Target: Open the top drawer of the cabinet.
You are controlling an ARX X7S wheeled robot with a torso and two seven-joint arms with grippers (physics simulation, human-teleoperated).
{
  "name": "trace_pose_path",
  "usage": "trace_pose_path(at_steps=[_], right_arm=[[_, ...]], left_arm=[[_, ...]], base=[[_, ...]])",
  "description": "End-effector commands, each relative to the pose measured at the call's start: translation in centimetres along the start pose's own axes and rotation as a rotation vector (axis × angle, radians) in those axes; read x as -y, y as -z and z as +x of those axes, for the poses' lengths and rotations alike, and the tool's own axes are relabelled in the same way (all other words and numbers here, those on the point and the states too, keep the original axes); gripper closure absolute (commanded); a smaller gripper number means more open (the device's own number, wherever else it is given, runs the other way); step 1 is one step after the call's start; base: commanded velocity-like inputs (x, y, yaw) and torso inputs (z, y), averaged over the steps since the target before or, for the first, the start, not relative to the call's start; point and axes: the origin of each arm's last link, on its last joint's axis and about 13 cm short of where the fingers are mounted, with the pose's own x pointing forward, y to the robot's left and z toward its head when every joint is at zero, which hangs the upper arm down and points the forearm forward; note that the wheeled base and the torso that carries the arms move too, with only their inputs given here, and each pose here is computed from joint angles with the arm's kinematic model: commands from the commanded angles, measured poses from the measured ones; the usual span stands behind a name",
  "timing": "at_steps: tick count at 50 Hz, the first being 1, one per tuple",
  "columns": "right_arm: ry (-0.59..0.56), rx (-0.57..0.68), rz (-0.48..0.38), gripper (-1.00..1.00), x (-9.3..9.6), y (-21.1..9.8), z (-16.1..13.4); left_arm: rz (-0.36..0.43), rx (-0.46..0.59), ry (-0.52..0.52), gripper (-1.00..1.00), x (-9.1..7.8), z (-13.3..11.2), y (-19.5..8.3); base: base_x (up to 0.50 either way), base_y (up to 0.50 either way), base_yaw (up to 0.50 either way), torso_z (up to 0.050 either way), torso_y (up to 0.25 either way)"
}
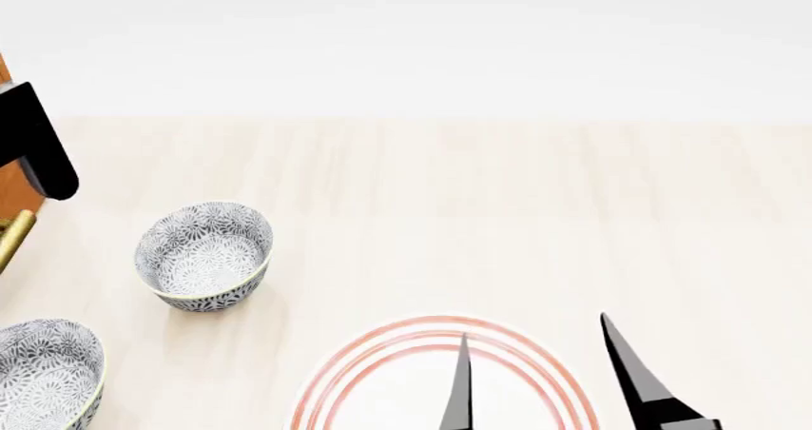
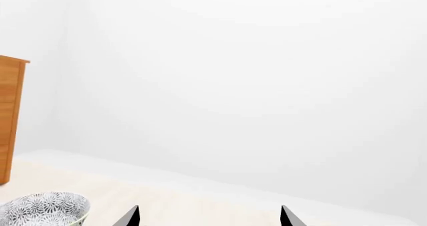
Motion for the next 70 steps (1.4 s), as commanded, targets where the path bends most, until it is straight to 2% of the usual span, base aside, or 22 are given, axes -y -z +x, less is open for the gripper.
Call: trace_pose_path(at_steps=[1,7,12,24,49,50,70], right_arm=[[-0.006,-0.003,-0.004,-1.00,0.0,0.1,0.0],[-0.008,-0.004,-0.005,-1.00,0.0,0.1,0.0],[-0.012,-0.006,-0.005,-1.00,-0.1,0.2,0.0],[-0.017,-0.008,-0.007,-1.00,-0.2,0.2,-0.1],[-0.021,-0.011,-0.011,-1.00,-0.1,0.3,-0.1],[-0.021,-0.011,-0.012,-1.00,-0.1,0.3,0.0],[-0.021,-0.011,-0.011,-1.00,-0.1,0.3,-0.1]], left_arm=[[-0.006,-0.031,0.017,-1.00,0.4,0.6,0.4],[-0.011,-0.052,0.015,-1.00,0.3,1.0,0.5],[0.015,-0.112,-0.043,-1.00,-0.3,1.5,1.1],[0.006,-0.154,-0.051,-1.00,-0.3,1.9,1.8],[0.008,-0.133,-0.022,-1.00,0.6,2.4,1.5],[0.009,-0.125,-0.028,1.00,0.6,2.4,1.5],[0.010,-0.081,-0.053,1.00,0.1,1.9,1.0]], base=[[0.00,0.00,0.00,0.000,0.000],[0.00,0.00,0.00,0.000,0.000],[0.00,0.00,0.00,0.000,0.000],[0.00,0.00,0.00,0.000,0.000],[0.00,0.00,0.00,0.000,0.000],[0.00,0.00,0.00,0.000,0.000],[0.00,0.00,0.00,0.000,0.000]])
